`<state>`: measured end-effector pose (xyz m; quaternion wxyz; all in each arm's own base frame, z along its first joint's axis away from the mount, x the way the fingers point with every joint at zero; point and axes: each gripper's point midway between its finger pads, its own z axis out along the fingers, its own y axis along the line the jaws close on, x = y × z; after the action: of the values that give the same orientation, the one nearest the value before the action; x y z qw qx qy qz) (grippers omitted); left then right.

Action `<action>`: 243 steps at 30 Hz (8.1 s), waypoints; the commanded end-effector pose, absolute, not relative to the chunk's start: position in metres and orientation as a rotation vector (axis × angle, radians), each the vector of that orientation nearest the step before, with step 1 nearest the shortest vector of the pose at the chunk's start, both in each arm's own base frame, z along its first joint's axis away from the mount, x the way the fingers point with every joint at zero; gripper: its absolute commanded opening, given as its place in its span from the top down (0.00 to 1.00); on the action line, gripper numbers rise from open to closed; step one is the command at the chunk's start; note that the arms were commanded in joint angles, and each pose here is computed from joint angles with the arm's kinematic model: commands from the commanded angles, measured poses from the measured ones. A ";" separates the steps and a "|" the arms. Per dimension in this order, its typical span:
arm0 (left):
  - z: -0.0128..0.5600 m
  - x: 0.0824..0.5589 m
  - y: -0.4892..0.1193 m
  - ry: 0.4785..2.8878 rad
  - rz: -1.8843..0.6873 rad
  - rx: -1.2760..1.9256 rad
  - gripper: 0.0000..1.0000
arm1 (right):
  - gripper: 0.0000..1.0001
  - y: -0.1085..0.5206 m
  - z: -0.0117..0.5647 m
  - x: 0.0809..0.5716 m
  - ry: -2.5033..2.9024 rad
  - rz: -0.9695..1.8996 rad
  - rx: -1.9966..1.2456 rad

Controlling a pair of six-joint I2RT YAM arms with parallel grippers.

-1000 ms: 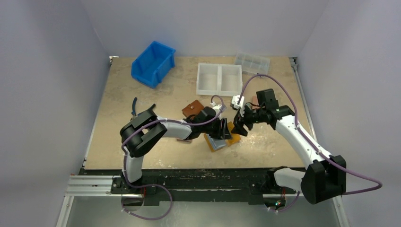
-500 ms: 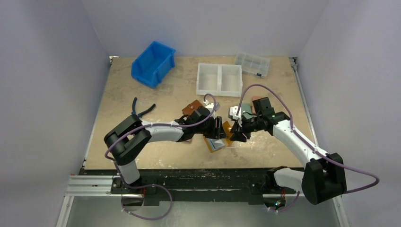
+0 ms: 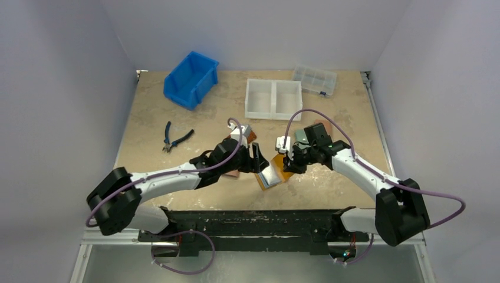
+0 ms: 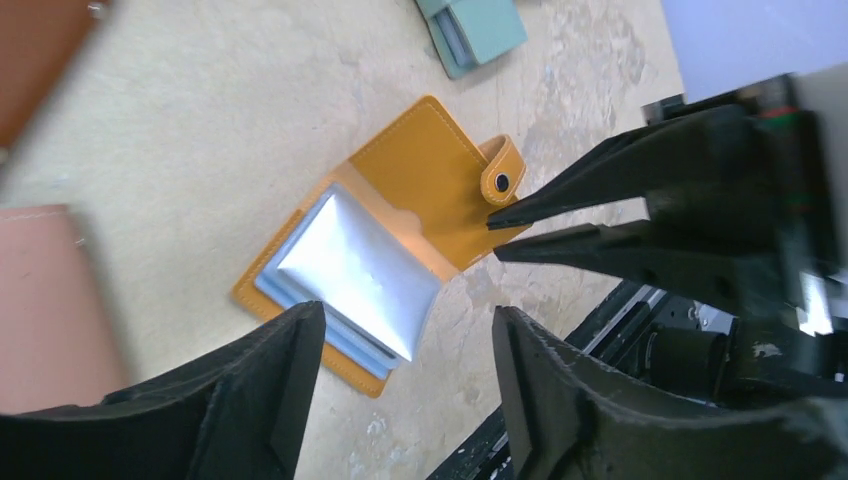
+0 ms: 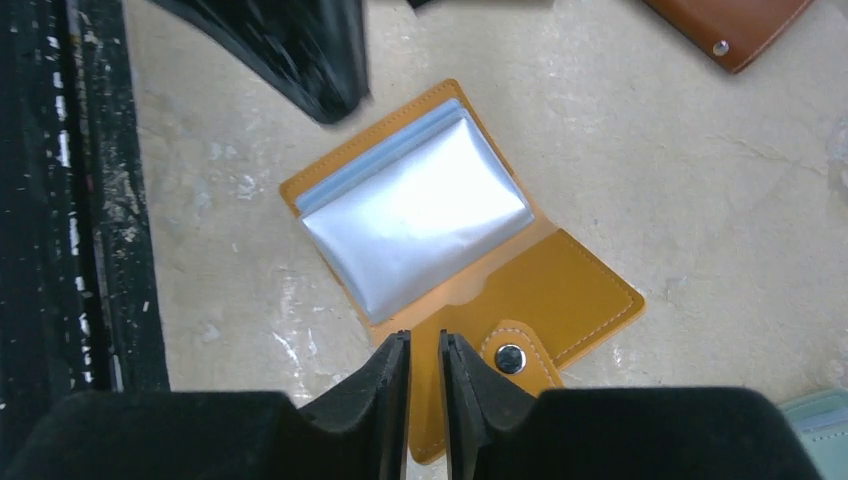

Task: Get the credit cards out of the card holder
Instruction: Open the card holder at the center of the board.

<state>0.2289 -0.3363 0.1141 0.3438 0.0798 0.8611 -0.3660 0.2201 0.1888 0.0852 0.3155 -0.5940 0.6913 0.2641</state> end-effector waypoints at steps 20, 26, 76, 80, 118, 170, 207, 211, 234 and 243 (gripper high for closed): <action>0.103 0.205 -0.308 2.139 -1.181 -0.037 0.09 | 0.75 0.180 0.077 0.243 1.871 0.534 -1.551; 0.098 0.200 -0.312 2.132 -1.240 -0.046 0.08 | 0.74 0.179 0.075 0.242 1.881 0.535 -1.557; 0.085 0.196 -0.333 2.140 -1.247 -0.021 0.21 | 0.78 0.184 0.074 0.239 1.900 0.586 -1.538; 0.087 0.198 -0.335 2.133 -1.260 -0.058 0.26 | 0.82 0.184 0.074 0.243 1.922 0.576 -1.507; 0.070 0.202 -0.371 2.156 -1.436 -0.370 0.51 | 0.89 0.184 0.055 0.246 2.053 0.573 -1.485; 0.066 0.252 -0.446 2.210 -1.459 -0.046 0.40 | 0.76 0.196 0.114 0.204 1.716 0.865 -1.583; 0.079 0.276 -0.419 2.154 -1.446 -0.236 0.45 | 0.78 0.186 0.134 0.197 1.634 0.860 -1.660; 0.085 0.277 -0.417 2.142 -1.448 -0.233 0.46 | 0.79 0.185 0.126 0.207 1.681 0.821 -1.617; 0.109 0.267 -0.367 2.089 -1.321 -0.260 0.42 | 0.95 0.164 0.060 0.277 2.120 0.430 -1.328; 0.089 0.244 -0.355 2.171 -1.350 -0.297 0.43 | 0.94 0.168 0.056 0.270 2.146 0.489 -1.339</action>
<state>0.2494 -0.3586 0.0897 0.2898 -0.1050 0.8115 -0.4965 0.2620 0.1609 0.0437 0.2649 -0.5020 0.8042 0.1760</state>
